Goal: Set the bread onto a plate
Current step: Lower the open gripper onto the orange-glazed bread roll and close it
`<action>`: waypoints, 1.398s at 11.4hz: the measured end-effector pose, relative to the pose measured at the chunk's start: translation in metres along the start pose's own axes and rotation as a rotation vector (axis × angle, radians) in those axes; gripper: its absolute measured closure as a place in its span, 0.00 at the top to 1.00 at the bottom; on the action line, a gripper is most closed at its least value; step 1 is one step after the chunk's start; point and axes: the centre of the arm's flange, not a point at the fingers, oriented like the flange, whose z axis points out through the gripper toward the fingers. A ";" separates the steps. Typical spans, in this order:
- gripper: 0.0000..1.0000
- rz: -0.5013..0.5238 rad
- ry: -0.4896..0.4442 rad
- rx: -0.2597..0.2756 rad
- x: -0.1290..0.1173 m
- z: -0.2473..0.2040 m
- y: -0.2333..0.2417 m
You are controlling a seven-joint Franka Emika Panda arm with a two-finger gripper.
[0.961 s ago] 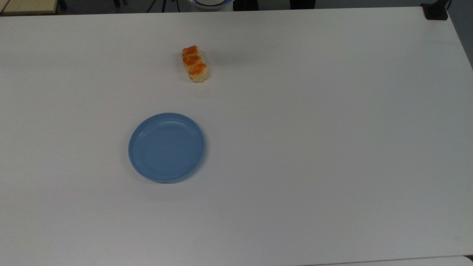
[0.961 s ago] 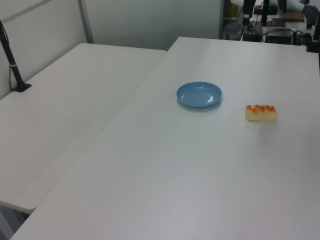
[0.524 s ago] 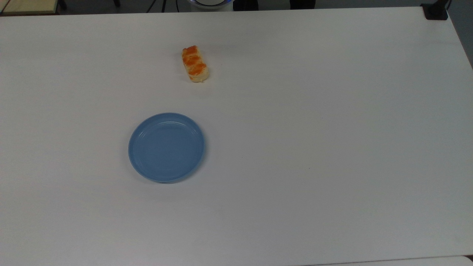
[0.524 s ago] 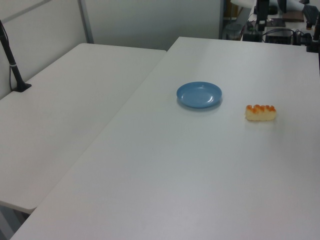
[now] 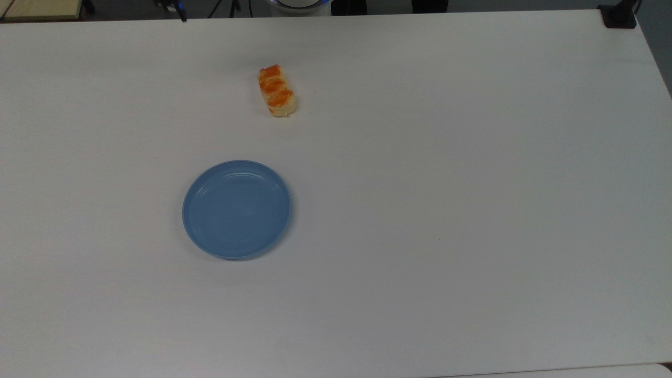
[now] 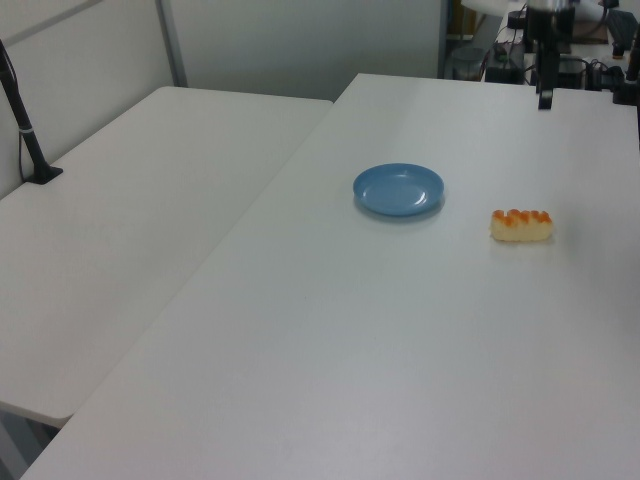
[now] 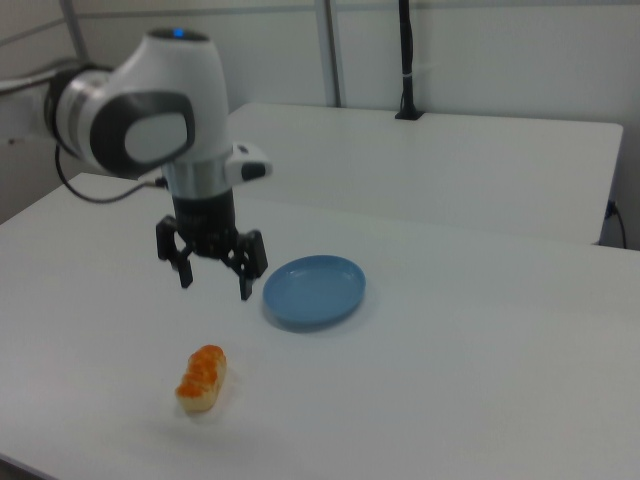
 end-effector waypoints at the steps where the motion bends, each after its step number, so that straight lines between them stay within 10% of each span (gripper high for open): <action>1: 1.00 -0.012 0.005 -0.005 0.000 0.024 -0.007; 10: 1.00 0.059 -0.063 -0.046 0.043 0.145 -0.104; 16: 1.00 0.071 -0.118 -0.210 0.065 0.216 -0.115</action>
